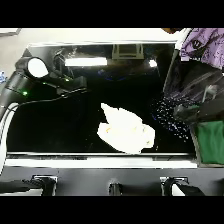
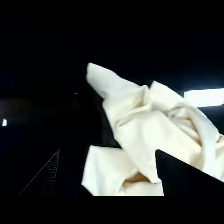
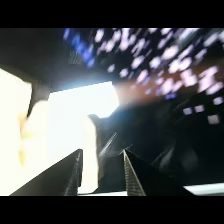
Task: Fold the clothes and pants, and hang the long-sleeved shirts on hangers.
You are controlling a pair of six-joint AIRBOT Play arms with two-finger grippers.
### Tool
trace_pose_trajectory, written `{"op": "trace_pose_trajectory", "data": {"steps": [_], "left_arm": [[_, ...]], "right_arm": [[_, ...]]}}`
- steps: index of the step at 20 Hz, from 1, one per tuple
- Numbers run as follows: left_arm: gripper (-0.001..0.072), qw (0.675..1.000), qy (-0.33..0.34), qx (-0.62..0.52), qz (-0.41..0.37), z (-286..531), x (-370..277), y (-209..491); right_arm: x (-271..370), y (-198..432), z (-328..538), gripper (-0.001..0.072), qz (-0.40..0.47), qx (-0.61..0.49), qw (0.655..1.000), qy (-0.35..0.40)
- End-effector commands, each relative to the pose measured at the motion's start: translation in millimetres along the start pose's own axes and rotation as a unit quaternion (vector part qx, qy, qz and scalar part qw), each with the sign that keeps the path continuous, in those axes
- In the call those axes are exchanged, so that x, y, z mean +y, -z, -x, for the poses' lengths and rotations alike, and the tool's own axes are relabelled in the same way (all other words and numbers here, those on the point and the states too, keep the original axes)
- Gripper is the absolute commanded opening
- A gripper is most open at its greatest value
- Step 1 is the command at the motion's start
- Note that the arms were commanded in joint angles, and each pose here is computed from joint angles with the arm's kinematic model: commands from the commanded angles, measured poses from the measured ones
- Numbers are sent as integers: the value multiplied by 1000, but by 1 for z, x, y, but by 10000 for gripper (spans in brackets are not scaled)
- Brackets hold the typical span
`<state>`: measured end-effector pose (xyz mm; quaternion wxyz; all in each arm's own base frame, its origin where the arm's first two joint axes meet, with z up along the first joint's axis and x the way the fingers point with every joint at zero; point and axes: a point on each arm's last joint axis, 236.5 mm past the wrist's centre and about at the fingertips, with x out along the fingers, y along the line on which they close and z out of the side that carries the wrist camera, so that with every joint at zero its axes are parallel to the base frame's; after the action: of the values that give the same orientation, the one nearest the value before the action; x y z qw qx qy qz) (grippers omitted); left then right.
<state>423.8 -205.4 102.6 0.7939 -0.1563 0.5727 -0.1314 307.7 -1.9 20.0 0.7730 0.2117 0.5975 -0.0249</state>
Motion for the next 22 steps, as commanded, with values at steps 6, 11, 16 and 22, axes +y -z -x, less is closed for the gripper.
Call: {"op": "trace_pose_trajectory", "data": {"steps": [6, 11, 16, 22], "left_arm": [[720, 1000, -15, 6, 14, 4, 26, -5], [720, 999, -21, 21, 27, -6, 32, -3], [720, 998, -30, 32, 51, -24, 53, -8], [720, 991, 78, 64, 91, -120, 27, 2]], "right_arm": [[-3, 65, -100, 422, -80, 140, 981, -112], [19, 61, -118, 420, -97, 150, 968, -175], [38, 88, -136, 106, -35, 193, 967, -166], [46, 75, -114, 30, -18, 153, 973, -169]]}}
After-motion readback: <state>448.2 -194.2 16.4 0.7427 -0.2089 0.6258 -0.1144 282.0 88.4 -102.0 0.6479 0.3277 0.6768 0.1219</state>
